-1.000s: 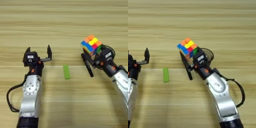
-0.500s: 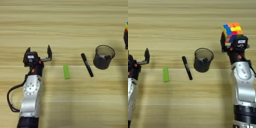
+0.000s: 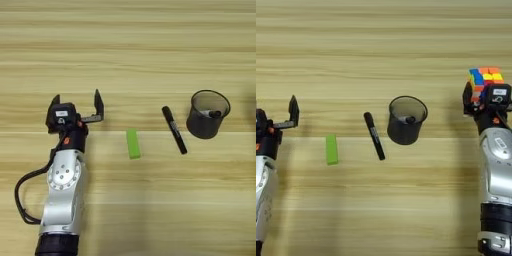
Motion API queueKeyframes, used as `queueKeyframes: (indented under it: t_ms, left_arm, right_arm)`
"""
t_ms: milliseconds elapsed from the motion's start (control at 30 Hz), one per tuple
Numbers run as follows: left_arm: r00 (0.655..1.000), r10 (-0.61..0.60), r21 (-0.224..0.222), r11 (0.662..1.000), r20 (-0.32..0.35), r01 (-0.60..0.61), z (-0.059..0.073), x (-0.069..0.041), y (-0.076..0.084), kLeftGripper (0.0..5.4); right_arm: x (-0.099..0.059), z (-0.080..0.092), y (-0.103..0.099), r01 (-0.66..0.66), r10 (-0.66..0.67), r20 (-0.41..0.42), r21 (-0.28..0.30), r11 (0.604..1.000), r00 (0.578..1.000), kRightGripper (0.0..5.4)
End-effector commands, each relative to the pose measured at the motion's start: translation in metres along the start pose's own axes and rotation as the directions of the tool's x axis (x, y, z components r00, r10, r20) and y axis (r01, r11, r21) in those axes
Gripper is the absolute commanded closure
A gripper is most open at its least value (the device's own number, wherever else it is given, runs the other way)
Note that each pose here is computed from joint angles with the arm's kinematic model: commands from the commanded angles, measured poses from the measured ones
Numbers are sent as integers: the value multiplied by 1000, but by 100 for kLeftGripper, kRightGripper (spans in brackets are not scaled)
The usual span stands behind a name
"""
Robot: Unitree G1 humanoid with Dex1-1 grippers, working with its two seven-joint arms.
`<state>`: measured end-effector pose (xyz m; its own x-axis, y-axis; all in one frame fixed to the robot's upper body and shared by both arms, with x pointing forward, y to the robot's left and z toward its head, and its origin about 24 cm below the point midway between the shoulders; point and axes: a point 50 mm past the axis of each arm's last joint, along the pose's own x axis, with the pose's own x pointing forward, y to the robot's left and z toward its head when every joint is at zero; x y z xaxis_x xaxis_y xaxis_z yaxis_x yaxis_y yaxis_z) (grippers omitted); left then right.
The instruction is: Move the objects on the table
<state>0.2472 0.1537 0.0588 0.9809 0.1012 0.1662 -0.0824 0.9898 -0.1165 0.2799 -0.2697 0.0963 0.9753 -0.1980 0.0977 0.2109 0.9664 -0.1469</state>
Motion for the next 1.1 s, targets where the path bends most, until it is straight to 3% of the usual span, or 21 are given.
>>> queueKeyframes:
  t_ms: [33,167,400,733,867,1100]
  left_arm:
    - [1000,1,9,1000,-10,-1,1,0,-3,0]
    - [1000,5,12,1000,-12,-5,1,-1,-2,0]
    - [1000,8,16,1000,-14,-8,2,0,-1,0]
    - [1000,13,19,1000,-10,-13,2,0,0,0]
    - [1000,19,25,1000,-6,-19,3,1,3,0]
    - [1000,19,26,999,-8,-18,2,2,3,0]
  right_arm:
    - [-9,-25,3,-42,42,-110,1,999,993,206]
    - [-20,-39,18,-100,108,-179,50,994,978,206]
    - [-41,-48,33,-151,177,-246,120,981,953,206]
    - [-59,-63,36,-136,164,-313,109,985,936,206]
    - [-57,-63,36,-124,148,-304,98,987,941,121]
    - [-52,-45,31,-103,109,-186,41,994,977,43]
